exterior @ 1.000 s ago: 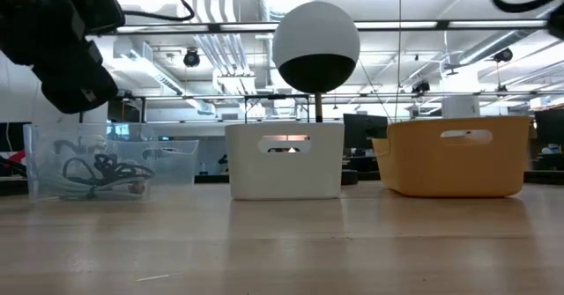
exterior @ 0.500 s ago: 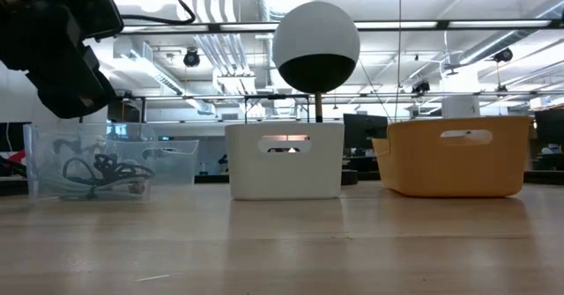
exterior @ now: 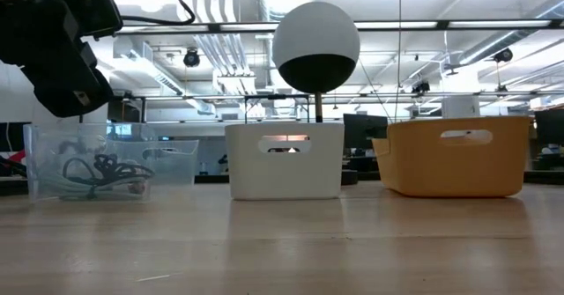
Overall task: Pick and place items into bin
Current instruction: Put the white card reader box into the yellow bin
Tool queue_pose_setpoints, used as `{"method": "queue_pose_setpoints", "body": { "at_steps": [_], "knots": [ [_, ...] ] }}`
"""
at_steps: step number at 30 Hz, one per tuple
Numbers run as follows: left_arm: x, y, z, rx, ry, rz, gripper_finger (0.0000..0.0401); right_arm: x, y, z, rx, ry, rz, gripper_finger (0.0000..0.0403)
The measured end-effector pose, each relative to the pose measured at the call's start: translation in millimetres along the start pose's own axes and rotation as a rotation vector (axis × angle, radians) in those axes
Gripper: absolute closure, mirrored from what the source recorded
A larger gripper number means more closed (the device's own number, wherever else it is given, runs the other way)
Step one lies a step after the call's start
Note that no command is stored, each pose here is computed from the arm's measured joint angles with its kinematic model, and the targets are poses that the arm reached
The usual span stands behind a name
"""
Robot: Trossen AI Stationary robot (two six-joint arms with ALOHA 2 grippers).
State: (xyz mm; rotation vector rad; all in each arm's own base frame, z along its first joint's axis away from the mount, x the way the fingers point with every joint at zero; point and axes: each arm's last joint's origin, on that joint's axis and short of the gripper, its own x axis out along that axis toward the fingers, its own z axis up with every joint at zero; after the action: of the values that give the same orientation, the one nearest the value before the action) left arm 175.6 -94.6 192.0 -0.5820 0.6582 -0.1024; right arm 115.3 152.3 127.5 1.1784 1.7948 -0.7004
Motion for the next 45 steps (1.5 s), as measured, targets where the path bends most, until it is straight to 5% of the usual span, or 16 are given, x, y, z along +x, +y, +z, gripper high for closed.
{"method": "queue_pose_setpoints", "body": {
  "at_steps": [9,11,13,17,28,33,39,45],
  "knots": [
    [0,0,0,-0.001,-0.003,0.002,0.0401,-2,22,-3,-0.134,-0.009,0.176,0.0394],
    [0,1,-1,0.000,-0.001,0.005,0.0401,-21,54,-15,-0.240,-0.164,0.488,0.0394],
    [0,1,-1,0.000,-0.005,0.011,0.0401,-41,68,-19,-0.265,-0.366,0.654,0.0394],
    [0,1,0,0.000,-0.016,0.008,0.0401,-44,74,-13,-0.259,-0.535,0.534,0.0394],
    [6,-14,11,-0.024,-0.065,-0.129,0.0401,-37,80,-26,-0.361,-0.265,0.355,0.0394],
    [25,-32,20,0.064,-0.014,-0.149,0.0397,-47,88,-41,-0.397,-0.247,0.409,0.0390],
    [60,-53,33,0.177,0.023,-0.126,0.0328,-52,106,-51,-0.449,-0.253,0.432,0.0331],
    [86,-69,37,0.293,0.110,-0.214,0.0263,-43,131,-59,-0.459,-0.246,0.409,0.0251]
  ]
}}
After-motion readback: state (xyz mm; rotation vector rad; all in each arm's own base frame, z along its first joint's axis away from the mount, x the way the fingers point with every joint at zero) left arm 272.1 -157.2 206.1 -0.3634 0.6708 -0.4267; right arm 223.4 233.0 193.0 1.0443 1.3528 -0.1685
